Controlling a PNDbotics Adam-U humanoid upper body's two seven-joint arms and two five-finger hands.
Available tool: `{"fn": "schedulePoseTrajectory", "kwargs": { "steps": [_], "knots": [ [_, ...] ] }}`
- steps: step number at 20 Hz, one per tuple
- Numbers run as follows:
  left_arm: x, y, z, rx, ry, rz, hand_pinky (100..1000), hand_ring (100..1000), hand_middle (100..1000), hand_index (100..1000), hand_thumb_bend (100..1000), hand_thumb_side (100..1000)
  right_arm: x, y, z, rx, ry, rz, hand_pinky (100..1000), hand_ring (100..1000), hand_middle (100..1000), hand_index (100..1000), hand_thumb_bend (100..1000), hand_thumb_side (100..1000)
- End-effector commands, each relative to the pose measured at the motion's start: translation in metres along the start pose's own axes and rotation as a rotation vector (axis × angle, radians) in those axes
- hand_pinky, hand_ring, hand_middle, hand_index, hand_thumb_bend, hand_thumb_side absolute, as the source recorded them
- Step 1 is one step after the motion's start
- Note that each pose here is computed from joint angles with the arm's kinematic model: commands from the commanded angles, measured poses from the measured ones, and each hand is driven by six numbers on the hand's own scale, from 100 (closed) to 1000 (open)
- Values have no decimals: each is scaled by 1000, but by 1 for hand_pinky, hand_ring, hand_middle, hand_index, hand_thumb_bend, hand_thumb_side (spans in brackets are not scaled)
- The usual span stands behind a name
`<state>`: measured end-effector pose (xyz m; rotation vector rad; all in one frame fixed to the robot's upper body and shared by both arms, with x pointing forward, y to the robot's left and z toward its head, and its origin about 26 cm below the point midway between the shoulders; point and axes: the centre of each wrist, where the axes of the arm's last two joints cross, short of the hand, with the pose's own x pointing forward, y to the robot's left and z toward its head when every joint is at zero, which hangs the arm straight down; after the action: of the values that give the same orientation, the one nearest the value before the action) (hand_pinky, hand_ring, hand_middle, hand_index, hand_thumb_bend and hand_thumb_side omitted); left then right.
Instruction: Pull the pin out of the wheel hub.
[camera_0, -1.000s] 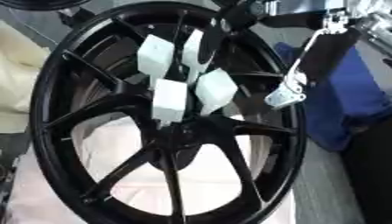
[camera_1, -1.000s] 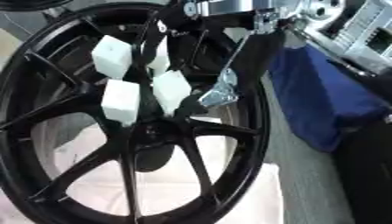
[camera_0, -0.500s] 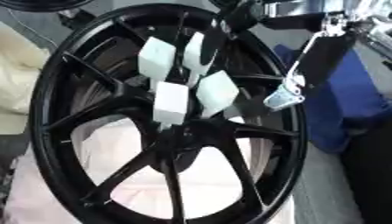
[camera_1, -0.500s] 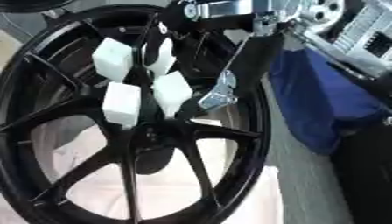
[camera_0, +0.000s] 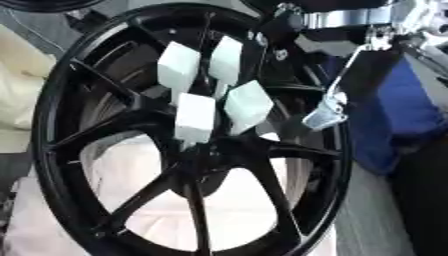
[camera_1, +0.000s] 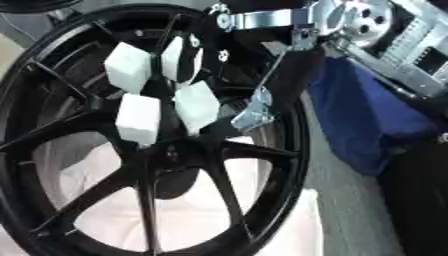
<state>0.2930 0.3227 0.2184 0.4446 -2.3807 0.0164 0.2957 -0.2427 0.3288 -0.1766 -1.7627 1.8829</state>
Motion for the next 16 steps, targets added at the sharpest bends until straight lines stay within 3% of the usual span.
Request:
{"fn": "schedulePoseTrajectory", "kwargs": {
  "steps": [1,9,10,12,14,16],
  "knots": [
    [8,3,-6,-10,-37,-10,919,559,570,729,238,681,4,-8,9,-5,27,76,287,100,656,726,541,332],
    [8,2,-6,-12,-37,-10,920,557,572,729,238,682,3,-6,9,-5,37,103,307,100,704,764,570,298],
    [8,2,-6,-12,-37,-10,920,557,571,729,237,682,3,-7,10,-7,37,103,368,142,723,779,580,300],
    [8,2,-5,-13,-37,-10,920,557,571,728,236,682,3,-7,10,-17,38,111,463,307,714,776,599,301],
    [8,2,-5,-13,-37,-9,920,557,571,728,236,682,3,-9,12,-32,48,125,549,524,707,771,622,310],
    [8,2,-5,-13,-37,-8,920,557,571,728,236,682,3,-9,13,-44,64,139,598,596,695,765,625,315]
  ]
}}
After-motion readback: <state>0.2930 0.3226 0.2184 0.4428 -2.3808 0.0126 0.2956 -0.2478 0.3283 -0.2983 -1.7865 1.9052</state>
